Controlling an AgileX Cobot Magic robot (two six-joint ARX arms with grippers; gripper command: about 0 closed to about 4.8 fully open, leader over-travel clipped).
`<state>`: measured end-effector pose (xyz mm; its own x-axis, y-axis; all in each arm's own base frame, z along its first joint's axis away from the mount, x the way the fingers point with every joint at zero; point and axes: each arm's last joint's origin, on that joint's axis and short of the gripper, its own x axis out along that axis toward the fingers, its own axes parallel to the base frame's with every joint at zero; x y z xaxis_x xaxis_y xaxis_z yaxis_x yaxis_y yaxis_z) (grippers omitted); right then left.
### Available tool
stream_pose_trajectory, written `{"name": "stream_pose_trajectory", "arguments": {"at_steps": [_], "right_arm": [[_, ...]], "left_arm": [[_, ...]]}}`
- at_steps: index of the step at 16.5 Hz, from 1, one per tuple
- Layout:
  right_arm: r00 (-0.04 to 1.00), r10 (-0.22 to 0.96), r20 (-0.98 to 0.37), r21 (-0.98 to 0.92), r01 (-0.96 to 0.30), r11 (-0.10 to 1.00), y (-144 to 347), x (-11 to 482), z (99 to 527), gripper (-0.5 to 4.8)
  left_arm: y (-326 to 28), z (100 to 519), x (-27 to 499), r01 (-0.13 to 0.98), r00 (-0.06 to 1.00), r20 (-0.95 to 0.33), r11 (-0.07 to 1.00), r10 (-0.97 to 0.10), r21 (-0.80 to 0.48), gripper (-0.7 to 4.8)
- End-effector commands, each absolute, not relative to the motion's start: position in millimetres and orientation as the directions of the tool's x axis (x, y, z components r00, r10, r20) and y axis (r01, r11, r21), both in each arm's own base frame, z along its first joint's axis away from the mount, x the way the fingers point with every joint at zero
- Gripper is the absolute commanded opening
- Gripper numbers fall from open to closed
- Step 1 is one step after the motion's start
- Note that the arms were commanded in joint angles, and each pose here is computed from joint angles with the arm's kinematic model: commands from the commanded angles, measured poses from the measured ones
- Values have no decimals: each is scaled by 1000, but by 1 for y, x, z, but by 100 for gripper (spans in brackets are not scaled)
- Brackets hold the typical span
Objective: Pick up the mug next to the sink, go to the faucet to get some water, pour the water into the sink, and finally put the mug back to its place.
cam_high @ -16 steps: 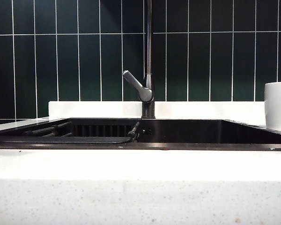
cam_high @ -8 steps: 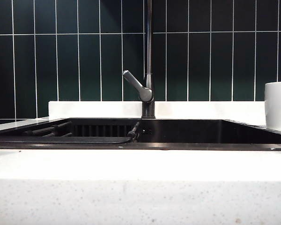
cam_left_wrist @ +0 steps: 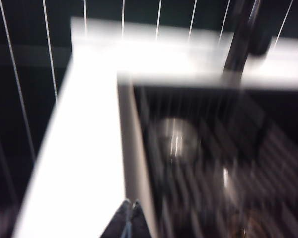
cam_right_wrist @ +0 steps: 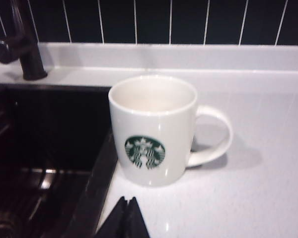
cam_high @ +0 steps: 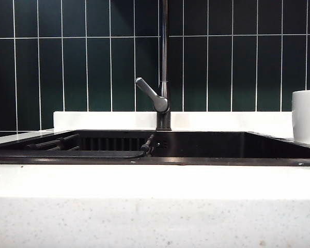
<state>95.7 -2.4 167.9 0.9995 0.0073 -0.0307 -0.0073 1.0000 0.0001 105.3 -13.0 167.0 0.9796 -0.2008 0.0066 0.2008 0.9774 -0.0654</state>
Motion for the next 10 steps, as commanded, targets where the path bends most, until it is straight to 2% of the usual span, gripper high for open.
{"name": "stream_pose_trajectory", "arguments": {"at_steps": [1, 5, 10], "right_arm": [[996, 6, 89, -10, -5, 1000, -2, 95, 181, -7], [984, 10, 177, -14, -7, 1000, -2, 94, 189, -7], [980, 19, 196, -15, -16, 1000, -2, 93, 192, -6]], "left_arm": [[-13, 185, 104, 216, 962, 177, 976, -207, -31, -5], [-13, 186, 103, 216, 960, 187, 976, -207, -30, -5], [-13, 186, 103, 216, 961, 185, 976, -207, -30, -5]]}}
